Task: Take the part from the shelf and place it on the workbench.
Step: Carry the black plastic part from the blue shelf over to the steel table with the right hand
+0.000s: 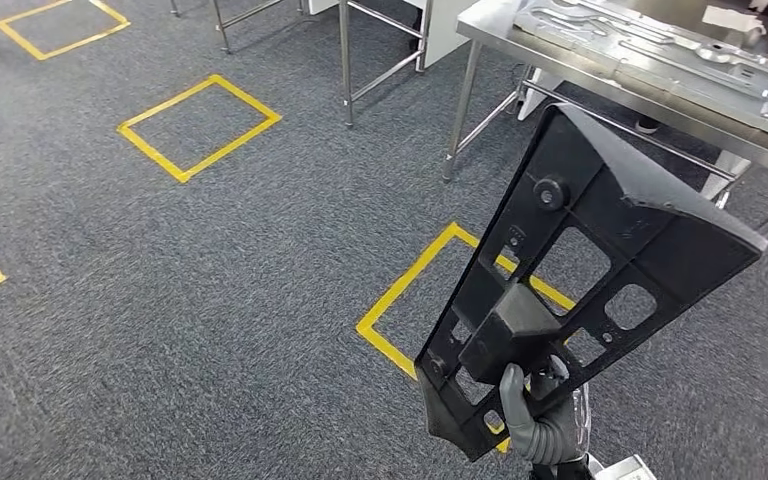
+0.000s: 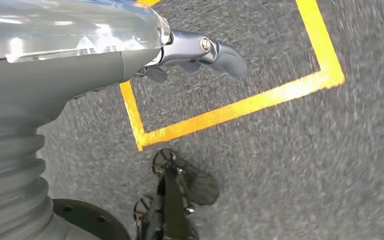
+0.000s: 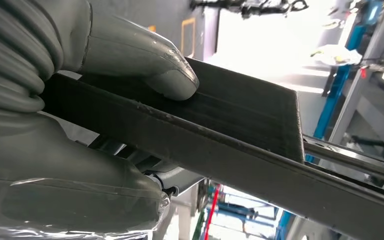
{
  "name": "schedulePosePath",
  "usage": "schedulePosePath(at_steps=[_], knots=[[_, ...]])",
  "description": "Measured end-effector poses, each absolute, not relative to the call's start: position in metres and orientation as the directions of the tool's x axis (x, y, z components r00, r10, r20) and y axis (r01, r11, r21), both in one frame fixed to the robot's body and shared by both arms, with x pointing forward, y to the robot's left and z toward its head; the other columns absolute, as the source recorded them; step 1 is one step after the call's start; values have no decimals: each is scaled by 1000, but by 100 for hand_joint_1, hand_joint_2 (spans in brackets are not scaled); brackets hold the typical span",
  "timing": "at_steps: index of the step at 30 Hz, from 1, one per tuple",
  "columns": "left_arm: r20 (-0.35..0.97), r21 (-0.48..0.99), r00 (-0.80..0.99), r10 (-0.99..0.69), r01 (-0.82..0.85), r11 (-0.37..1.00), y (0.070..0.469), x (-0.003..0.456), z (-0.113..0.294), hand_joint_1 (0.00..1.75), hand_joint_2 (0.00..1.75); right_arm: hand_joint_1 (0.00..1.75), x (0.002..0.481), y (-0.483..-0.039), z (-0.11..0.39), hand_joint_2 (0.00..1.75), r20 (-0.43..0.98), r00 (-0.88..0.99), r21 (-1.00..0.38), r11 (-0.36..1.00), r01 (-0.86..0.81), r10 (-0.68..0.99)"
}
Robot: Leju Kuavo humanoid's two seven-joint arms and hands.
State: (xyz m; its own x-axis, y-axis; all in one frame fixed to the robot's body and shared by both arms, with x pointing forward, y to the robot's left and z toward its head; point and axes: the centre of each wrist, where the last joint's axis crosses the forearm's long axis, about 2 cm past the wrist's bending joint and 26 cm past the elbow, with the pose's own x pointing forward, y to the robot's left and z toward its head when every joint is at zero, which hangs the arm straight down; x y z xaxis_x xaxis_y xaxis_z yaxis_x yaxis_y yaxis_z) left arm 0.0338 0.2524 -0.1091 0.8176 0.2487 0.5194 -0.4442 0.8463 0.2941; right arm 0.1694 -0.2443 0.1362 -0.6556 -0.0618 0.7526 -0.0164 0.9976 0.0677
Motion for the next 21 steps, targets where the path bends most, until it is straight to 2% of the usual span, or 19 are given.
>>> schedulePosePath(at_steps=[21], knots=[[543,245,803,247,-432,868,248,28,-110,0,175,175,169,-241,136,175,757,-652,56,998,4,-40]])
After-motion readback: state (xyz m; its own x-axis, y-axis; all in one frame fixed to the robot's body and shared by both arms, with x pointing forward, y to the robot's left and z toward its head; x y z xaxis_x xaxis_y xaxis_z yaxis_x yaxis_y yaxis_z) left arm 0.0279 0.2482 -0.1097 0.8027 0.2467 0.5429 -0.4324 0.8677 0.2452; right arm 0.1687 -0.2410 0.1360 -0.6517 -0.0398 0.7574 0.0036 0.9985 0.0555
